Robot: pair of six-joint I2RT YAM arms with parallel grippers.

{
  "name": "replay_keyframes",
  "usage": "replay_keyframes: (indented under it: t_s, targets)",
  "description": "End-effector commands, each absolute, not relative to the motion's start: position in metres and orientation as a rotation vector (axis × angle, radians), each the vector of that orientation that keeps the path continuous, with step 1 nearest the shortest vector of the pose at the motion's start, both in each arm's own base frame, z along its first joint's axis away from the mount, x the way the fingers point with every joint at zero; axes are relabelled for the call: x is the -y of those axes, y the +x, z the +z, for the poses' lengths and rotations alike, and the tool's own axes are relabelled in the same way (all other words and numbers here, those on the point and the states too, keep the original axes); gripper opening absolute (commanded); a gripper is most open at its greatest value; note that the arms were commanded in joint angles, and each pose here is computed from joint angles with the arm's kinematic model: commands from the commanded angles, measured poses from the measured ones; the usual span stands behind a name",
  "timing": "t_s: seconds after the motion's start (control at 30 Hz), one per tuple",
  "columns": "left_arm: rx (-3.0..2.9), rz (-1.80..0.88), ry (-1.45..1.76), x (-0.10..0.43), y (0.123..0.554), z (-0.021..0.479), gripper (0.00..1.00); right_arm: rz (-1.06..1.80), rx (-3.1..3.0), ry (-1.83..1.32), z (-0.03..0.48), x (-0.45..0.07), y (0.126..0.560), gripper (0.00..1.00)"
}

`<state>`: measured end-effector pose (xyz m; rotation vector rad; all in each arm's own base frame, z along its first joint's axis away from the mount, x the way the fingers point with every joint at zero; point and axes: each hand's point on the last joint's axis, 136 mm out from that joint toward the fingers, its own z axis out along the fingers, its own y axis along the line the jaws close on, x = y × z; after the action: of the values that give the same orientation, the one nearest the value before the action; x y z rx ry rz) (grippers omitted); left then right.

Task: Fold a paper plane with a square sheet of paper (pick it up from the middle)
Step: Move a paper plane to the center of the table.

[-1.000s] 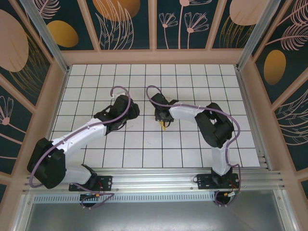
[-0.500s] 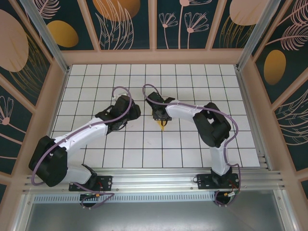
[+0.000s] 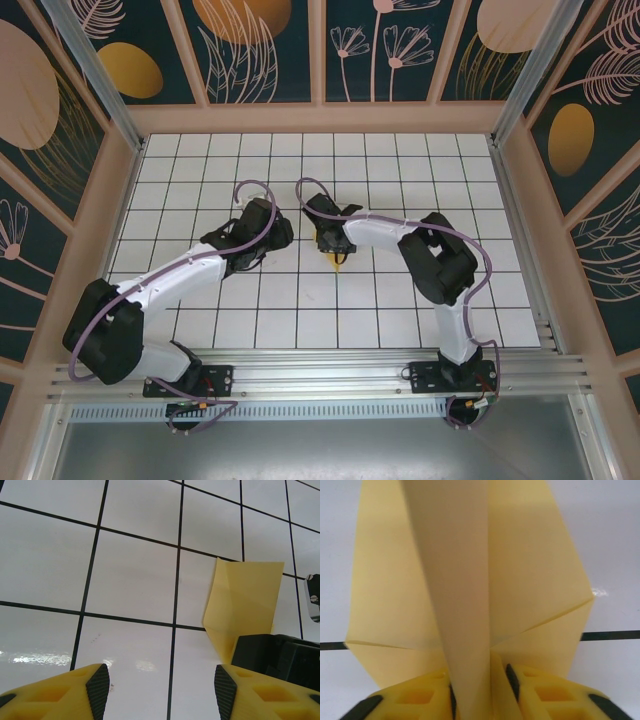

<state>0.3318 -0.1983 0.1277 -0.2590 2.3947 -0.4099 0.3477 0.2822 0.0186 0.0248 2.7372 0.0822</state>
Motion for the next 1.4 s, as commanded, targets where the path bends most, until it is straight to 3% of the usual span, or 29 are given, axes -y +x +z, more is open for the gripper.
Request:
replay_keyframes:
  t_s: [0.0,0.47,0.63,0.83,0.97,1.03,1.23,1.37]
  targets:
    - [-2.375,-0.412,-0.273,0.198,0.339,0.133,0.61,0.074,-2.737,0.023,0.030,-0.280,0.347,0.38]
    - [-2.300,-0.394,-0.289,0.187,0.339,0.145,0.63,0.198,-2.309,0.085,0.181,-0.268,0.346,0.49]
    - [-2.250,-0.404,-0.299,0.182,0.338,0.155,0.65,0.138,-2.101,0.175,0.235,-0.234,0.332,0.49]
    - [-2.171,-0.365,-0.344,0.166,0.338,0.169,0.77,0.065,-1.898,0.356,0.266,-0.171,0.311,0.52]
    - [-2.108,-0.290,-0.373,0.148,0.337,0.176,0.89,-0.037,-1.864,0.498,0.246,-0.111,0.313,0.67]
    - [-2.069,-0.232,-0.378,0.137,0.337,0.180,0.98,-0.127,-1.901,0.626,0.216,-0.065,0.320,0.82]
    - [-1.982,-0.026,-0.359,0.108,0.344,0.194,0.99,-0.369,-1.948,0.512,0.177,-0.008,0.341,0.83]
    - [-1.947,0.112,-0.396,0.083,0.347,0.197,0.98,-0.376,-1.957,0.445,0.152,0.009,0.352,0.83]
